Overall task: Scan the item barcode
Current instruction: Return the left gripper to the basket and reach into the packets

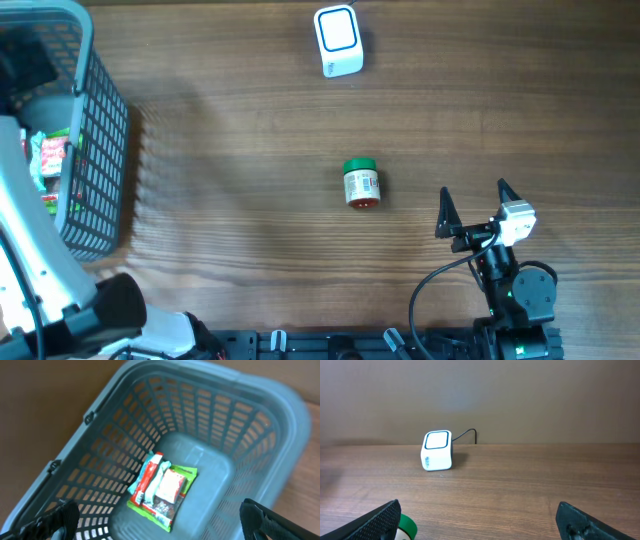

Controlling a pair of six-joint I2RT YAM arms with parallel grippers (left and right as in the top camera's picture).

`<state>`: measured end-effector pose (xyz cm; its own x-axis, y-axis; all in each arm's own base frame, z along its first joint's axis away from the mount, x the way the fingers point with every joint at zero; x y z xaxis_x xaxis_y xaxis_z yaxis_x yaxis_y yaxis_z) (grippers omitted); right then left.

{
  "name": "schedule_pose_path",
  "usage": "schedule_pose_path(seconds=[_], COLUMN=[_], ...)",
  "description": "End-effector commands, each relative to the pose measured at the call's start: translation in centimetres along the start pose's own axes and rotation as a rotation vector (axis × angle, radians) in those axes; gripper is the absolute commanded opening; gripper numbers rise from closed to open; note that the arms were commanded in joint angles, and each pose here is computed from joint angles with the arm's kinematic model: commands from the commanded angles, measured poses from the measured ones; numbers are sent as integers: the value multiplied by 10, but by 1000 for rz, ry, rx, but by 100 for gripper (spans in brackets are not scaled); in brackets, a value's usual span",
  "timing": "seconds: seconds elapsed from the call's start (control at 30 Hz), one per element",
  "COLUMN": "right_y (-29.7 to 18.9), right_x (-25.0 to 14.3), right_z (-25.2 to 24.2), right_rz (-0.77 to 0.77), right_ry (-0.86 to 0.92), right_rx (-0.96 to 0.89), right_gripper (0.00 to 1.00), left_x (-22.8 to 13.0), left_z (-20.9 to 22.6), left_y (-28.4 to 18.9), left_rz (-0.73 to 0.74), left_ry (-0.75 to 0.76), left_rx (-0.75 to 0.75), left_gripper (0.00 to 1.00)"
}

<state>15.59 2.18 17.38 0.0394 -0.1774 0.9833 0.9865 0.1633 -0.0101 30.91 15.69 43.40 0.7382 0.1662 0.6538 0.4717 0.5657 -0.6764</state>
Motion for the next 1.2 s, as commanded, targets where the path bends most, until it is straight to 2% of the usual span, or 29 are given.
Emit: schedule_pose_path(seconds=[0.0, 0.23, 0.47, 0.7, 0.87, 1.17], right_y=[0, 0, 0, 0, 0, 0], right_x=[0, 0, 0, 0, 0, 0], right_z=[-1, -1, -1, -1, -1, -1], right_rz=[0, 0, 0, 0, 0, 0], right_ry=[4, 4, 4, 4, 4, 4], right_rx=[-3, -3, -3, -3, -4, -3], right_gripper=[100, 100, 100, 100, 100, 100], left_x=[-8, -35, -58, -86, -103, -117], left_z=[17, 34, 13, 3, 10, 21], left_y=[38, 113, 193, 249, 269, 281], left_rz=[81, 302, 461, 579, 636, 641], left_ry=[-9, -58, 66, 92, 67, 31], left_rx=[-101, -137, -201, -234, -246, -245], left_gripper=[100, 100, 100, 100, 100, 100])
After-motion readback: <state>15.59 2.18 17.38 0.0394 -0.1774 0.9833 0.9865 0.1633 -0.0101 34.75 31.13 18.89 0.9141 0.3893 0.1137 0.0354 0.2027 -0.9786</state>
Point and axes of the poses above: each gripper's point midway between its finger pads, its own y axis out along the fingers, its own z axis along the line the jaws close on, x = y × z, the point moved 9 cm from there along -y, back along the fingers, and after that the axes turned 6 degrees about y, right-handed, at the moved point
